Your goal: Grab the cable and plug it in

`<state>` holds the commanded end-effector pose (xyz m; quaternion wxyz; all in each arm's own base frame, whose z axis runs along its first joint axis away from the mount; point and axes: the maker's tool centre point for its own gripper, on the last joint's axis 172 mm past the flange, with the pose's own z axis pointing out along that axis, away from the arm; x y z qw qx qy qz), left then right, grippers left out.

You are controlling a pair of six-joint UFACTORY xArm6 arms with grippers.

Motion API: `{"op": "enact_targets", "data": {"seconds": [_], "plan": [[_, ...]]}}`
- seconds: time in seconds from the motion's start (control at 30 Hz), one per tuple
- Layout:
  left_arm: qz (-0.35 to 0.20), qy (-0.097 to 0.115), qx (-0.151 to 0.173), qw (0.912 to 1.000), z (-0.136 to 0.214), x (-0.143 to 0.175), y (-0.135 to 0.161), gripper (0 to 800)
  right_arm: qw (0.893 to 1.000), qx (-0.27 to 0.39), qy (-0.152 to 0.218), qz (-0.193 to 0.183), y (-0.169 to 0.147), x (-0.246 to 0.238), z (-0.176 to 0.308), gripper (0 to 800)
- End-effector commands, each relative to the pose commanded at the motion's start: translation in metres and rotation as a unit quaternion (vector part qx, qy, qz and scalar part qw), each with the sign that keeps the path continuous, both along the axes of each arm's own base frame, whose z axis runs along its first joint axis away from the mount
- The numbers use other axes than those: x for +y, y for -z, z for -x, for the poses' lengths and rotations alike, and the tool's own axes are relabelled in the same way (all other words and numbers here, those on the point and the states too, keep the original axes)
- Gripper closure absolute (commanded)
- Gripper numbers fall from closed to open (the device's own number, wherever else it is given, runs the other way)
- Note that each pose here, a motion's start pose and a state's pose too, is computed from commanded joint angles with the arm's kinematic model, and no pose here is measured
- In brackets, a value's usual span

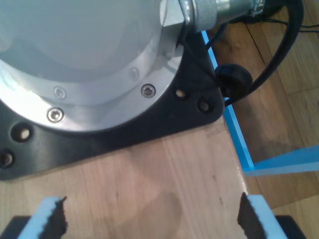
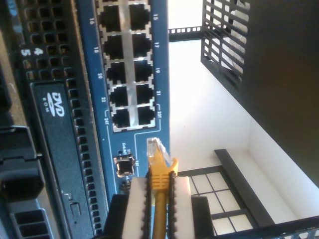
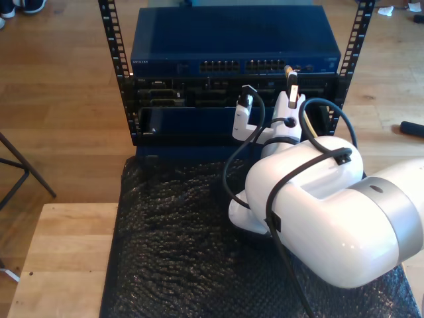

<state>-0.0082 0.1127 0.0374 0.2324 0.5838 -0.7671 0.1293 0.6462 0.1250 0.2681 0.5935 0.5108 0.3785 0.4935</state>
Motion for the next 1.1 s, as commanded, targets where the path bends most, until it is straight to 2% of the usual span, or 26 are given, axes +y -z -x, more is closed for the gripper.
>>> {"op": "enact_targets", "data": {"seconds": [1.1], "plan": [[-0.001,-0.001,0.0,1.0,0.0,0.001,0.0,0,1.0,-0.001,-0.015,0.003,0.0,0.013,-0.014,800]]}}
